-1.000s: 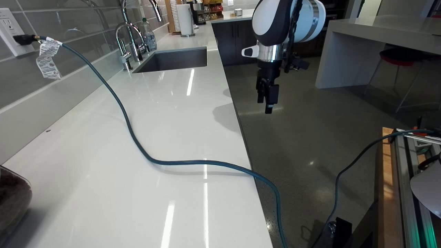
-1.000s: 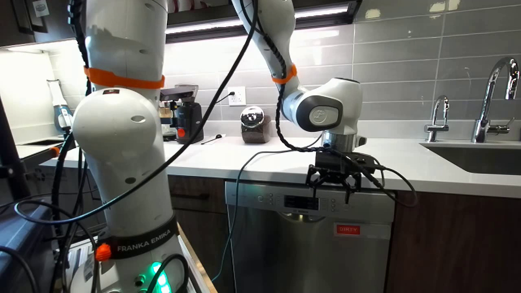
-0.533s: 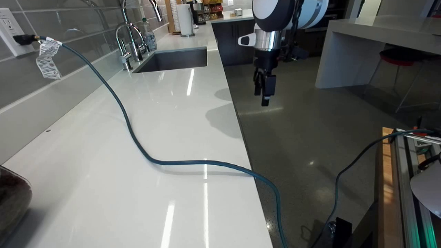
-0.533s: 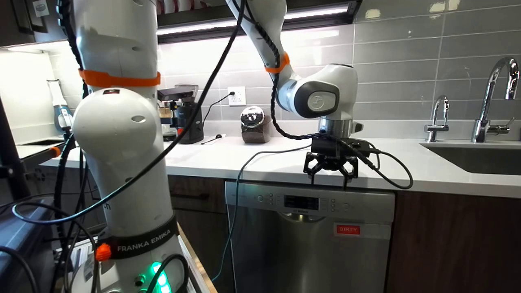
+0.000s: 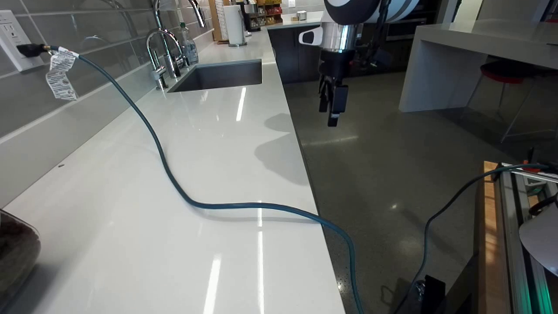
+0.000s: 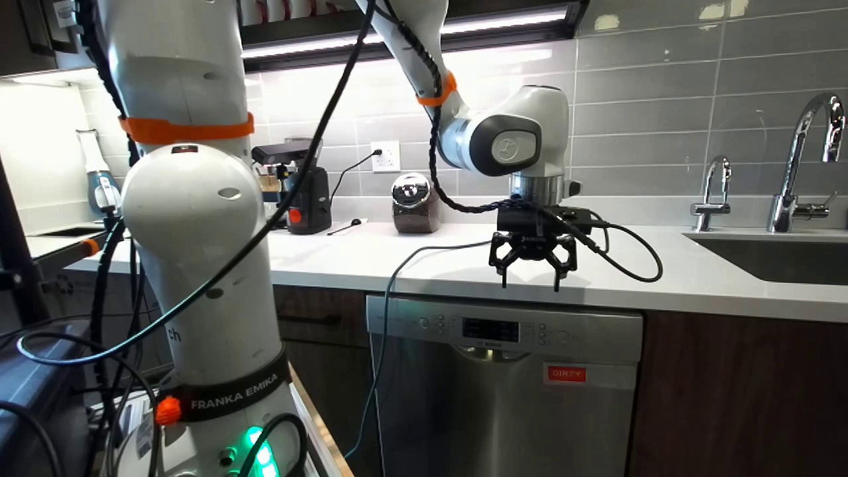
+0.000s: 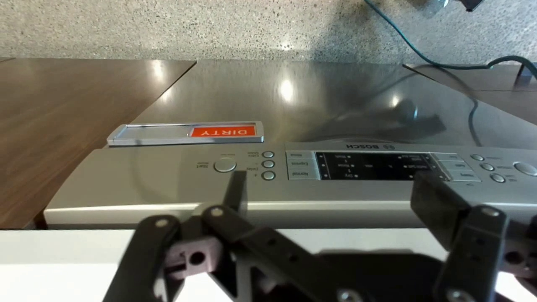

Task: Press a button on the machine

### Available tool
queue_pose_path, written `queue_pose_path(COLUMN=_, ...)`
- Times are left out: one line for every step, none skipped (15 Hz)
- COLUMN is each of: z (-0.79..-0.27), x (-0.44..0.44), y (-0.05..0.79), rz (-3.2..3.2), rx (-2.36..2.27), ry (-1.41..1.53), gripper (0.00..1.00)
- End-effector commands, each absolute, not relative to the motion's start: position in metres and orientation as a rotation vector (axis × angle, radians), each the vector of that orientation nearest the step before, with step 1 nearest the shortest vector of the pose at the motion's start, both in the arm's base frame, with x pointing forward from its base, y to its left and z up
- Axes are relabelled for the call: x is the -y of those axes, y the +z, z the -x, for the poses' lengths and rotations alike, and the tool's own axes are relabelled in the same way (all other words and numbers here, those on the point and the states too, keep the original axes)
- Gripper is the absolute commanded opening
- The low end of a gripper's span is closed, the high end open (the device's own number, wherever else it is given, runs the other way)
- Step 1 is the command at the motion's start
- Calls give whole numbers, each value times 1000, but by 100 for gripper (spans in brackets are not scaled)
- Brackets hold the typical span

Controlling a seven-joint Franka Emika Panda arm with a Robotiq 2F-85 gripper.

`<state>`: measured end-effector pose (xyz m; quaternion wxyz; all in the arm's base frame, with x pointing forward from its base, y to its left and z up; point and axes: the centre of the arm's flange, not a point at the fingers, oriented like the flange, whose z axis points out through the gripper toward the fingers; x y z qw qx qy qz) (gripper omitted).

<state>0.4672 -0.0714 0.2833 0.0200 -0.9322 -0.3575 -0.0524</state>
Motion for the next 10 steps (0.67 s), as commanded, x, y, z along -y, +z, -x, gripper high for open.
queue_pose_path(z=-456, x=60, y=291, rz=2882, rx=1116, ry=-137, gripper=100)
queue_pose_path(z=-457, x=59, y=289, rz=2882, rx=1124, ry=-138, gripper=100)
queue_pose_path(z=-465, x=66, y=287, rz=2887, rx=1123, ry=-170, gripper=100)
queue_pose_path(z=-464, x=65, y=287, rz=2886, rx=1127, ry=-169, gripper=100)
queue_pose_path(z=-464, x=64, y=287, rz=2885, rx=1128, ry=-169, gripper=100)
queue_pose_path(z=-464, x=64, y=287, rz=2884, rx=1129, ry=-169, gripper=100)
queue_pose_path(z=-464, x=64, y=287, rz=2884, rx=1129, ry=-168, gripper=100)
queue_pose_path(z=-464, x=64, y=287, rz=2884, rx=1129, ry=-168, gripper=100)
queue_pose_path(z=-464, x=64, y=287, rz=2884, rx=1129, ry=-168, gripper=100)
queue_pose_path(z=-464, x=64, y=287, rz=2884, rx=1129, ry=-168, gripper=100)
